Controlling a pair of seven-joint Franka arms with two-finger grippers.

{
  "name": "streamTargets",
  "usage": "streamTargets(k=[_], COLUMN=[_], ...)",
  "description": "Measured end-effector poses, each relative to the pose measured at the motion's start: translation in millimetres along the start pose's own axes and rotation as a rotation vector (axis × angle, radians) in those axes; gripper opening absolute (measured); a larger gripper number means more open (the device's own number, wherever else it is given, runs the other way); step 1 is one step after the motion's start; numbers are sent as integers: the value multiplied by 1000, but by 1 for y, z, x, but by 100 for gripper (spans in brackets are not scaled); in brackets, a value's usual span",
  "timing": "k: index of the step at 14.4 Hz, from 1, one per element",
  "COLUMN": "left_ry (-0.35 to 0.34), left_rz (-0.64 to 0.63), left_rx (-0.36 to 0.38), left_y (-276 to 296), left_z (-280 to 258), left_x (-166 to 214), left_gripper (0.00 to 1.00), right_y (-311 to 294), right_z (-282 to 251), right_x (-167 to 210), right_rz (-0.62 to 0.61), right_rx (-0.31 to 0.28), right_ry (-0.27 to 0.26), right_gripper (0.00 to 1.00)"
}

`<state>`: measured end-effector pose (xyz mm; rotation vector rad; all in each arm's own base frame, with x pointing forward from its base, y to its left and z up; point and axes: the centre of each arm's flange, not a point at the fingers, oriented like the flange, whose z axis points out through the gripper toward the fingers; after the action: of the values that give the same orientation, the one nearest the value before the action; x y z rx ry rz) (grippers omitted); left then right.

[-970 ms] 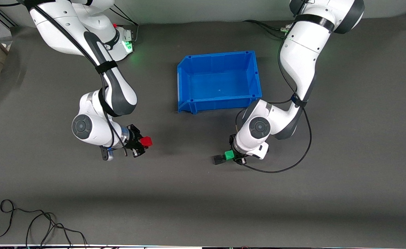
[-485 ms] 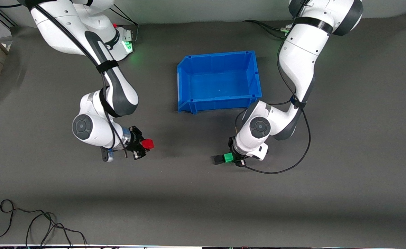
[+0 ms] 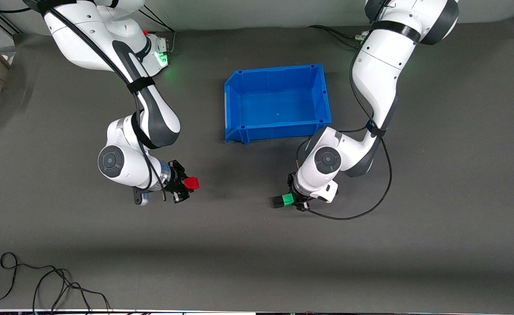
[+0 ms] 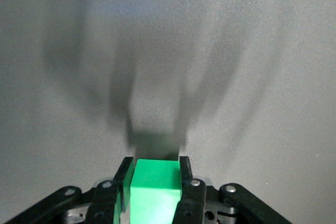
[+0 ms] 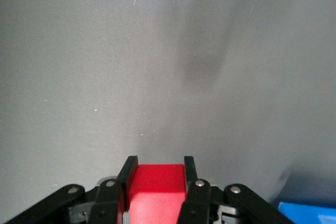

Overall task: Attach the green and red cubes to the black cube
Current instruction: 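Carry the green cube and the red cube toward the black cube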

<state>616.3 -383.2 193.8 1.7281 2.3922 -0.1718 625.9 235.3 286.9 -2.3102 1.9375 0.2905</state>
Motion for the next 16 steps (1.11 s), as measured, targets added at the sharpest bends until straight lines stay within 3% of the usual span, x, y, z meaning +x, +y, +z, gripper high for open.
streamTargets(k=[5,7,10,16], left_ry=[-14,14,101,107], left_rz=[5,36,113,175], left_rx=[-20,-20,-27,-24], left_y=[8,14,18,-9], left_z=[-13,-28,-53,-52], left_x=[-8,-18,-33,-61], left_gripper=[40,40,40,40], right_y=[-18,-27,-34,-49], right_z=[31,49,70,90], right_x=[-75,-97,-121,-155], right_rz=[143,189,237,330], right_rx=[5,9,11,36], right_ry=[-4,-6,-7,-25], right_gripper=[40,40,40,40])
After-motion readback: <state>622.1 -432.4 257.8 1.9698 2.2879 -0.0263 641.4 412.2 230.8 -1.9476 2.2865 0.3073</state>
